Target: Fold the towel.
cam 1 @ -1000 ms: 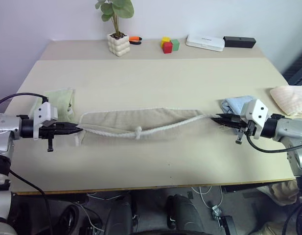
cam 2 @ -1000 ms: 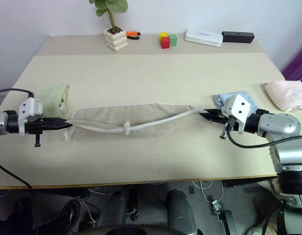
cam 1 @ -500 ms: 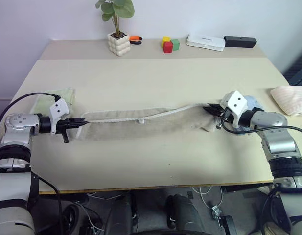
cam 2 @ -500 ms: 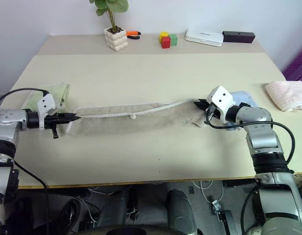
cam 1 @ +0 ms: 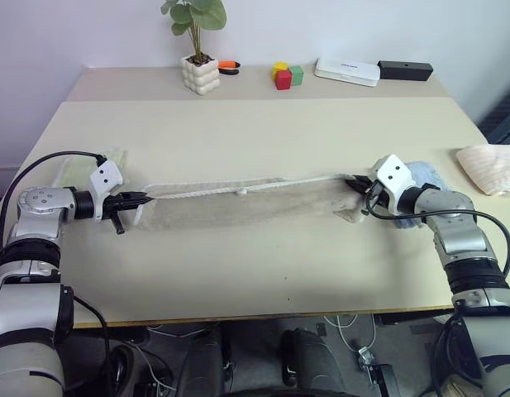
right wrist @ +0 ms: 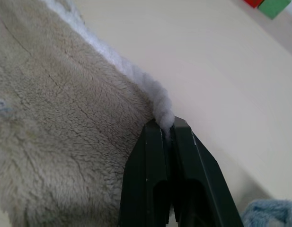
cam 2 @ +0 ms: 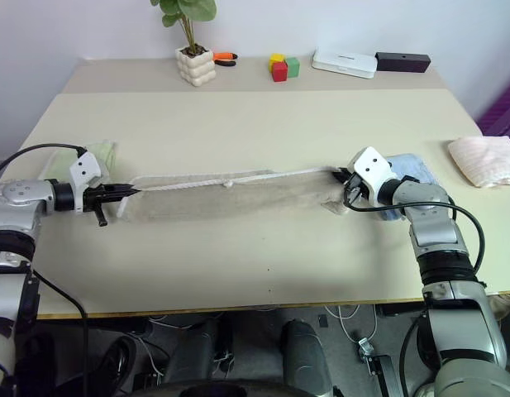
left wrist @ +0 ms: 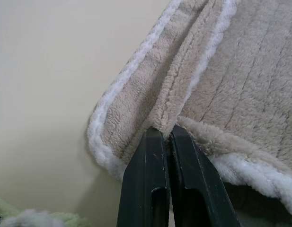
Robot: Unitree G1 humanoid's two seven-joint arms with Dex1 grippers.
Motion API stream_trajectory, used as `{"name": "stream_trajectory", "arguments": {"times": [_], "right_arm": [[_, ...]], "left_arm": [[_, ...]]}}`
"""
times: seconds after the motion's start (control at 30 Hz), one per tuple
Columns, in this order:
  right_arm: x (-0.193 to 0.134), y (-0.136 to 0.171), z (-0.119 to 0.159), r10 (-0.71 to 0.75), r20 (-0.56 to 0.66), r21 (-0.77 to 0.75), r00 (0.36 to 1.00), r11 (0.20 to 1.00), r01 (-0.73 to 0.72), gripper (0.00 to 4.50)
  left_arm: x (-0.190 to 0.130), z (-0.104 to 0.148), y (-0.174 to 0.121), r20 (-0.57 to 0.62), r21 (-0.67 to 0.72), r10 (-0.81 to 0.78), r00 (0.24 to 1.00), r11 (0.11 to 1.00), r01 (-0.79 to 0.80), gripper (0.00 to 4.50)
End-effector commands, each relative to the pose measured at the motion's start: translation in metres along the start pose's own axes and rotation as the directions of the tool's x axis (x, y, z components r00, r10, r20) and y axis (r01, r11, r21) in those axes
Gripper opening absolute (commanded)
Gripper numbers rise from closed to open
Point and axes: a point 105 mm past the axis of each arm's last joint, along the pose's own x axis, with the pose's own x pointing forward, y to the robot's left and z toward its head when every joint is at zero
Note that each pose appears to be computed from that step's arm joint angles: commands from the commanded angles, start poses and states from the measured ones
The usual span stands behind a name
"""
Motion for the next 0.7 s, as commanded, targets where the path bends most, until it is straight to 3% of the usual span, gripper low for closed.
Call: {"name": "stream_trajectory", "arguments": {"times": [0.03, 0.13, 0.27, 0.37, 0.47, 0.53, 0.7], "right_arm": [[-0.001, -0.003, 0.010, -0.011, 0.041, -0.016, 0.999, 1.000, 0.012, 0.01], [0.003, 0.001, 0.011, -0.012, 0.047, -0.005, 0.999, 1.000, 0.012, 0.01], [0.006, 0.005, 0.004, 0.017, 0.014, 0.052, 1.000, 0.998, -0.018, 0.00], [0.008, 0.006, 0.002, 0.009, -0.008, 0.029, 1.000, 1.000, -0.009, 0.89], [0.008, -0.003, 0.000, -0.049, -0.038, -0.027, 0.998, 0.999, 0.048, 2.40], [0.006, -0.007, 0.000, -0.056, -0.037, 0.009, 0.998, 0.998, 0.056, 3.40], [-0.002, -0.025, 0.009, -0.140, -0.011, -0.073, 0.990, 0.988, 0.139, 3.40]], "left_arm": [[-0.008, 0.021, 0.015, 0.083, -0.014, 0.064, 0.995, 0.998, -0.063, 0.00], [-0.007, 0.034, 0.021, 0.155, -0.086, 0.086, 0.984, 0.994, -0.073, 0.00], [-0.003, 0.028, 0.019, 0.123, -0.082, 0.081, 0.989, 0.994, -0.071, 1.37], [-0.001, 0.025, 0.014, 0.114, -0.079, 0.060, 0.992, 0.996, -0.052, 2.87], [-0.001, 0.020, 0.010, 0.090, -0.066, 0.039, 0.995, 0.997, -0.034, 4.45], [-0.003, 0.017, 0.006, 0.079, -0.063, 0.014, 0.997, 0.998, -0.009, 4.50], [-0.013, 0.028, 0.018, 0.145, -0.081, 0.081, 0.986, 0.994, -0.070, 4.50]]}}
